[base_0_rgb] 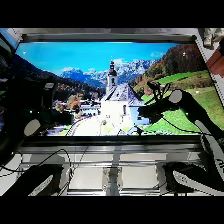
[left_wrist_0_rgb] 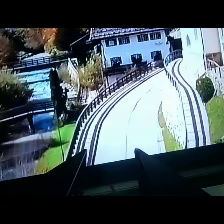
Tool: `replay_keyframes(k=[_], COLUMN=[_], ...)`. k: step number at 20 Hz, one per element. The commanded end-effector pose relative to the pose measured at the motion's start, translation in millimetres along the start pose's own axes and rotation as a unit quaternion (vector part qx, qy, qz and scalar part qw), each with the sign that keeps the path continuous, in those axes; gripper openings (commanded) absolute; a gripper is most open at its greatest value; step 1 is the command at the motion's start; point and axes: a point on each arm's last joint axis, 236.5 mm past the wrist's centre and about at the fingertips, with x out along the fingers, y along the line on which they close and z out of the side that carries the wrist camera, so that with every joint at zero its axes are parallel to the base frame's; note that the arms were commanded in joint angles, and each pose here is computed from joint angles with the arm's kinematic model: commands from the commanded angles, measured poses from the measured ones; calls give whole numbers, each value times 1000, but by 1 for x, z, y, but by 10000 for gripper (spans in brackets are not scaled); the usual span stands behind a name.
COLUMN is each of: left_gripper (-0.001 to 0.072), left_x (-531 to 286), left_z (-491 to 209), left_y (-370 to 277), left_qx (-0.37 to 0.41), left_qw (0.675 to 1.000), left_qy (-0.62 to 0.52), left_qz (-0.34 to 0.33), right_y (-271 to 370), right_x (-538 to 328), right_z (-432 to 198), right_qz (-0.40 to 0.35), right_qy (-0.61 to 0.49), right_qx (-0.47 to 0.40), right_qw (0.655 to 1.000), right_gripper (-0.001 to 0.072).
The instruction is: Fold the clothes and pants, and hang the long-sleeved shirts on hangers.
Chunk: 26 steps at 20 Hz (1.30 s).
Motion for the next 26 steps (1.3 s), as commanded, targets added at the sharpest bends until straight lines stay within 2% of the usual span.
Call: replay_keyframes(k=[1,3,4,6,7,8,9,10,12,15,19,26], left_gripper=[360,288,295,361,368,447,609,676,677,677,677,676], left_x=[0,-8,-18,-46,-58,-63,-65,-68,-71,-46,-18,6], left_z=[10,15,14,1,-10,-18,-24,-28,-35,-52,-62,-44], left_y=[13,67,101,167,191,205,217,229,246,244,244,242], left_qx=[30,62,62,45,36,40,37,27,9,30,39,60], left_qw=[999,988,977,946,933,928,925,922,917,928,926,938], left_qy=[-20,-22,-14,23,47,68,81,85,94,151,198,166], left_qz=[28,139,205,320,355,365,368,376,387,341,319,299], right_y=[12,15,15,13,13,13,13,12,12,11,7,8], right_x=[6,7,7,7,7,7,7,6,6,6,6,6], right_z=[13,12,12,12,12,14,16,18,22,22,21,20], right_qz=[-2,-3,-3,-6,-6,-6,-7,-8,-10,-11,-20,-18], right_qy=[-29,-27,-26,-26,-28,-31,-35,-40,-47,-48,-46,-44], right_qx=[-22,-28,-28,-29,-30,-30,-30,-30,-30,-33,-39,-33], right_qw=[999,999,999,999,999,999,999,999,998,998,998,998], right_gripper=[25,25,25,25,25,25,26,26,25,25,25,25])
